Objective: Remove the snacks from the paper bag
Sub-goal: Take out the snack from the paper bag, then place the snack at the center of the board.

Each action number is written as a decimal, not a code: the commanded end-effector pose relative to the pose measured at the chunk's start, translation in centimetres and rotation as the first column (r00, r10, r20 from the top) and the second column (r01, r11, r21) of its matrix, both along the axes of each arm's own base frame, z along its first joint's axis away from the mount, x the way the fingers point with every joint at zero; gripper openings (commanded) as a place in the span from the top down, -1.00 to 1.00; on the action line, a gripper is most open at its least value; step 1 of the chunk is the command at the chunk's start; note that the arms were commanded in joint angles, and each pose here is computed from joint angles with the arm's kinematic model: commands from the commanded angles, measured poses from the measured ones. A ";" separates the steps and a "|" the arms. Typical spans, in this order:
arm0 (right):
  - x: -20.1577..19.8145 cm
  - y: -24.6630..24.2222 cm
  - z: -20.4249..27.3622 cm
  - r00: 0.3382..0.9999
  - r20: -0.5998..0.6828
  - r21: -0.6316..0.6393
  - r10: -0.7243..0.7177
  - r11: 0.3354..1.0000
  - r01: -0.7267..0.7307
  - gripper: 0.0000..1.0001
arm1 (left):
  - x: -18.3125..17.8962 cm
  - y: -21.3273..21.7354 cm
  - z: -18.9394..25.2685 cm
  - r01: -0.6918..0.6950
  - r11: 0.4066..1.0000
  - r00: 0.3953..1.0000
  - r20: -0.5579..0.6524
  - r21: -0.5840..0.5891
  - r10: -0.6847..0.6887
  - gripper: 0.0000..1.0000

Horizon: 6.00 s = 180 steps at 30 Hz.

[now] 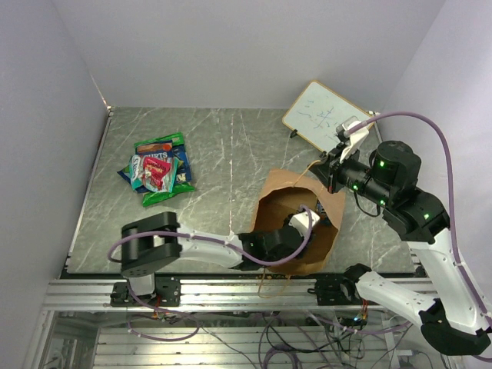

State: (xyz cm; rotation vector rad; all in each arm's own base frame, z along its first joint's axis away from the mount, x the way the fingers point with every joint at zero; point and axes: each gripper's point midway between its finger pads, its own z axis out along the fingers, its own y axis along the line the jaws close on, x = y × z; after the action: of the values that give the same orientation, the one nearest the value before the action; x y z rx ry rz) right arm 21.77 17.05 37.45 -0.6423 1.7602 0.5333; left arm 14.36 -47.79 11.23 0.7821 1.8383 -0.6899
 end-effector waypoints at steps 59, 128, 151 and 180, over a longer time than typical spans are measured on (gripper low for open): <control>-1.3 -0.9 0.4 0.996 0.090 0.046 -0.001 0.999 -0.004 1.00 | 3.5 2.7 1.8 -0.063 0.993 0.970 -0.227 0.096 0.083 0.77; 2.4 -3.1 -1.4 0.969 0.055 0.034 -0.242 0.970 0.241 1.00 | 31.0 46.4 8.3 -0.959 0.036 -0.092 -0.430 0.281 0.898 0.86; 1.6 -4.3 0.3 0.958 0.076 0.071 -0.278 0.959 0.273 1.00 | 31.7 48.7 5.4 -0.945 -0.070 -0.248 -0.562 0.319 0.789 -0.09; 3.5 -15.3 0.5 0.400 -0.097 -0.092 -0.911 0.408 0.908 1.00 | 15.2 31.6 14.2 -0.809 0.575 0.449 -0.503 0.123 0.739 -0.99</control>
State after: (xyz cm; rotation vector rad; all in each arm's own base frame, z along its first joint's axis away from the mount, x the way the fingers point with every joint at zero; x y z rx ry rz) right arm 27.19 5.24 39.71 0.3484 1.8855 -0.0340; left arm 30.21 -17.50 23.00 -0.5606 2.3591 -0.4168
